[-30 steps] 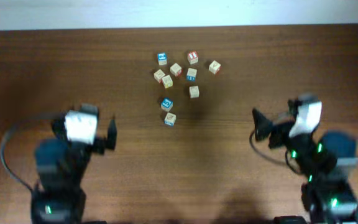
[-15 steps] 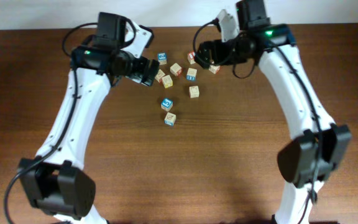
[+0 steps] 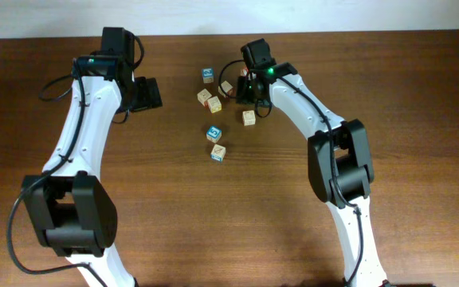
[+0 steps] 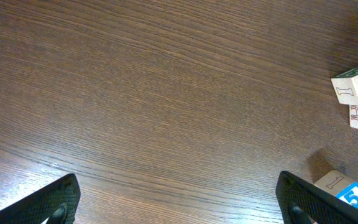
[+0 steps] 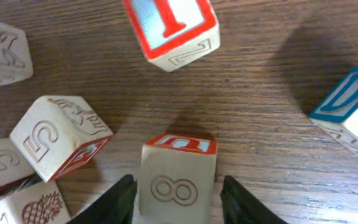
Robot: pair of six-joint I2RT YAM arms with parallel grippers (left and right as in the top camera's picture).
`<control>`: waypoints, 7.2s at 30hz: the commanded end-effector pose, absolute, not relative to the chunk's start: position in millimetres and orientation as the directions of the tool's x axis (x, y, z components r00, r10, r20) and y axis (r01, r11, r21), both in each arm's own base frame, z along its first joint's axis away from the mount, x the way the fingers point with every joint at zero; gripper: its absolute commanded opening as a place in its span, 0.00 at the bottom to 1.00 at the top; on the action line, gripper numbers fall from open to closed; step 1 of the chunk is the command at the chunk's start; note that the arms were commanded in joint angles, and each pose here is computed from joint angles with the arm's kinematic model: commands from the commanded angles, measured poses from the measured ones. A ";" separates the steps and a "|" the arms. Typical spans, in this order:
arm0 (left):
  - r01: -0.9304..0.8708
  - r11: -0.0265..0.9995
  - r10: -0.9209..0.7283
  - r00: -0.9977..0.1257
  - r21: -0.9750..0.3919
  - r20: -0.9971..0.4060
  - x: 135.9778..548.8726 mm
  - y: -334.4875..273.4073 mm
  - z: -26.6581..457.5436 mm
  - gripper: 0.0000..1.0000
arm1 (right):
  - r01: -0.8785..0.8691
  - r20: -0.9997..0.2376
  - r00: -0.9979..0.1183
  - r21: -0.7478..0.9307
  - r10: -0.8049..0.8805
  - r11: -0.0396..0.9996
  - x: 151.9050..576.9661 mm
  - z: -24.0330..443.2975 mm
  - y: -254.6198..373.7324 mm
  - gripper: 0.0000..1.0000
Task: Rotate 3 blocks
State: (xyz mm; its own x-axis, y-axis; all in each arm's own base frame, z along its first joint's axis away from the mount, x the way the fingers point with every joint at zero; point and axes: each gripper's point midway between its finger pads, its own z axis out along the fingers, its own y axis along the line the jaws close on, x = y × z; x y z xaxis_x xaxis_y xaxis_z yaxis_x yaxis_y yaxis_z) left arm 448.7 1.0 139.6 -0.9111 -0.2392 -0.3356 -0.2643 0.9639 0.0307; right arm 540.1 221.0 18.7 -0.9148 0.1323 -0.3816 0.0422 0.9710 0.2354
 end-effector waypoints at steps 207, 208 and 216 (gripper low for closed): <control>-0.282 0.959 -0.255 -0.906 0.035 -0.339 450.6 2.6 140.0 0.99 | -0.062 -0.017 -0.998 0.162 -0.060 0.985 306.4 20.7 267.7 0.45; -0.282 0.959 -0.255 -0.906 0.035 -0.339 450.6 2.6 140.0 0.99 | -0.062 -0.016 -0.998 0.160 -0.060 0.985 306.2 21.0 267.4 0.49; -0.282 0.959 -0.255 -0.906 0.035 -0.339 450.5 2.6 140.0 0.99 | 0.039 0.098 -0.994 -0.031 0.042 0.999 309.4 55.0 194.1 0.33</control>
